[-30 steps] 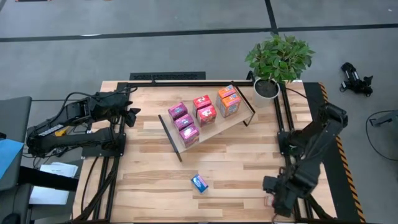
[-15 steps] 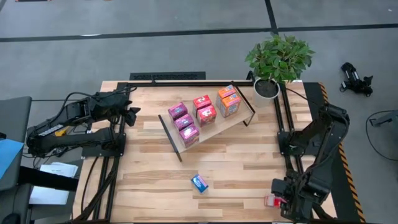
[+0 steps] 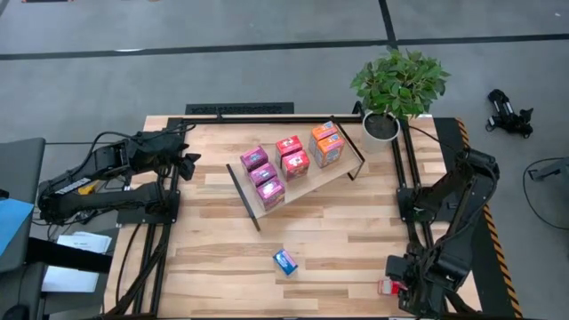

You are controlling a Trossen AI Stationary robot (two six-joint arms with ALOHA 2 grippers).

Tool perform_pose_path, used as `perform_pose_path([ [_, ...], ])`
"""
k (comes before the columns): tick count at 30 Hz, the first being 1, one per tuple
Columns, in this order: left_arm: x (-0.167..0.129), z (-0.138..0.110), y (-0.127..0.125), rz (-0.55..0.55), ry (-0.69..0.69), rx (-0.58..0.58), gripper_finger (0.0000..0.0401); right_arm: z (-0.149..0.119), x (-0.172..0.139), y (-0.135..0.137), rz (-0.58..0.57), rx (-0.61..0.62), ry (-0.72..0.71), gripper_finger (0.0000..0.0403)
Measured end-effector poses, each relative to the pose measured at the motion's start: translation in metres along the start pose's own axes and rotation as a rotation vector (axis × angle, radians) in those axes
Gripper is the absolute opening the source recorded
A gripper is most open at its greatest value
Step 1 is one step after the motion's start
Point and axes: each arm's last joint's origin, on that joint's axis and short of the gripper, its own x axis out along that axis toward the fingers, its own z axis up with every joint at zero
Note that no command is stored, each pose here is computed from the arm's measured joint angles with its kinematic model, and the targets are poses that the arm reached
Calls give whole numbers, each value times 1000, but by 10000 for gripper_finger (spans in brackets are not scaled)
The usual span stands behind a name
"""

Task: Stack cereal on shelf
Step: Put the red cereal box aligned with the other red cereal boxes on the shelf

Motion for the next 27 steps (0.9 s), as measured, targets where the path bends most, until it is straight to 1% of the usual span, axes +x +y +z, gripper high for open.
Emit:
perform_pose_path([
  [3,0,0,0,0,1,0,268,0,2,3,10,-2,0,302],
  [10,0,0,0,3,2,2,268,-3,23,18,24,-25,12,302],
  [14,0,0,0,4,1,1,268,-4,36,16,-52,-64,52,302],
  [16,0,0,0,4,1,1,268,-3,40,16,-70,-77,88,302],
  [20,0,0,0,2,2,-7,268,0,42,12,-128,-59,149,302],
  [24,0,0,0,2,2,-8,268,3,41,6,-185,-34,150,302],
  [27,0,0,0,1,2,-8,268,1,41,5,-209,5,102,302],
])
